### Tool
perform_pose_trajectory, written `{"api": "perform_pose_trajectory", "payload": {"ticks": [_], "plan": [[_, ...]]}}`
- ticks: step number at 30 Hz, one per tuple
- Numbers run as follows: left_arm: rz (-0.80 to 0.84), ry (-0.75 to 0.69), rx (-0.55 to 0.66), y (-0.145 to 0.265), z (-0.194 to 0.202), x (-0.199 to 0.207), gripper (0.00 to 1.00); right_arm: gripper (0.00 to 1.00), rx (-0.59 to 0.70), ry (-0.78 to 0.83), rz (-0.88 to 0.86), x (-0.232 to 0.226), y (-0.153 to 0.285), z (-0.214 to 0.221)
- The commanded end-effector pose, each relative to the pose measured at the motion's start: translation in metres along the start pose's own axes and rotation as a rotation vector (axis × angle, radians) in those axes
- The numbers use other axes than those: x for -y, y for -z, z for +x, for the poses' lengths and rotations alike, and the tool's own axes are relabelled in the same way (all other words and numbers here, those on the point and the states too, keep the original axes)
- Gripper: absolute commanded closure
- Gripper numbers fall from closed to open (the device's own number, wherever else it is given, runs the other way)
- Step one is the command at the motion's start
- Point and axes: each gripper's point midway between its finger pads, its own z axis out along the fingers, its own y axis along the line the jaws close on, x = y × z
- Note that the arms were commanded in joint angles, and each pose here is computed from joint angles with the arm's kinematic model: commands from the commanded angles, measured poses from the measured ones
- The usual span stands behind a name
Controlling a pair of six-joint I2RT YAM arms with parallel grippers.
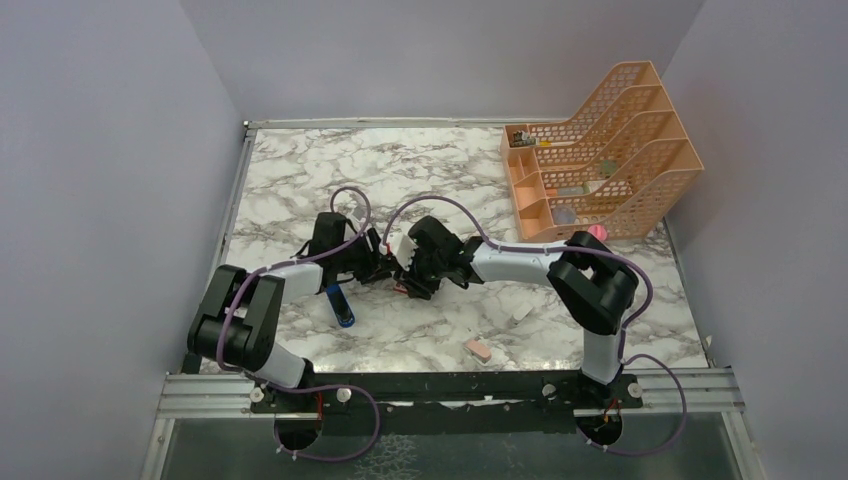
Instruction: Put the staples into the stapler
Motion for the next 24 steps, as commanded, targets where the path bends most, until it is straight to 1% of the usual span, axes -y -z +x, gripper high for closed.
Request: {"api": "perform_pose_trajectory", "payload": {"ticks": [1, 4, 10, 20, 24], "plan": [[0.069, -0.024, -0.034, -0.004, 0.006, 0.010, 0.50, 0.56, -0.006, 0.010, -0.024, 0.000, -0.011, 0.009], [0.066, -0.023, -0.049, -0.006, 0.011, 0.008, 0.57, 0.57, 0.001, 0.011, -0.028, 0.000, -0.013, 0.008], [0.066, -0.031, -0.080, -0.010, 0.023, 0.008, 0.60, 0.58, 0.008, 0.011, -0.029, -0.001, -0.013, 0.008], [0.068, 0.000, -0.142, -0.015, 0.038, 0.004, 0.60, 0.57, 0.023, 0.008, -0.013, 0.003, -0.015, 0.006], [0.099, 0.025, -0.169, -0.015, 0.041, 0.010, 0.60, 0.55, 0.035, 0.003, -0.012, 0.004, -0.014, 0.002]]}}
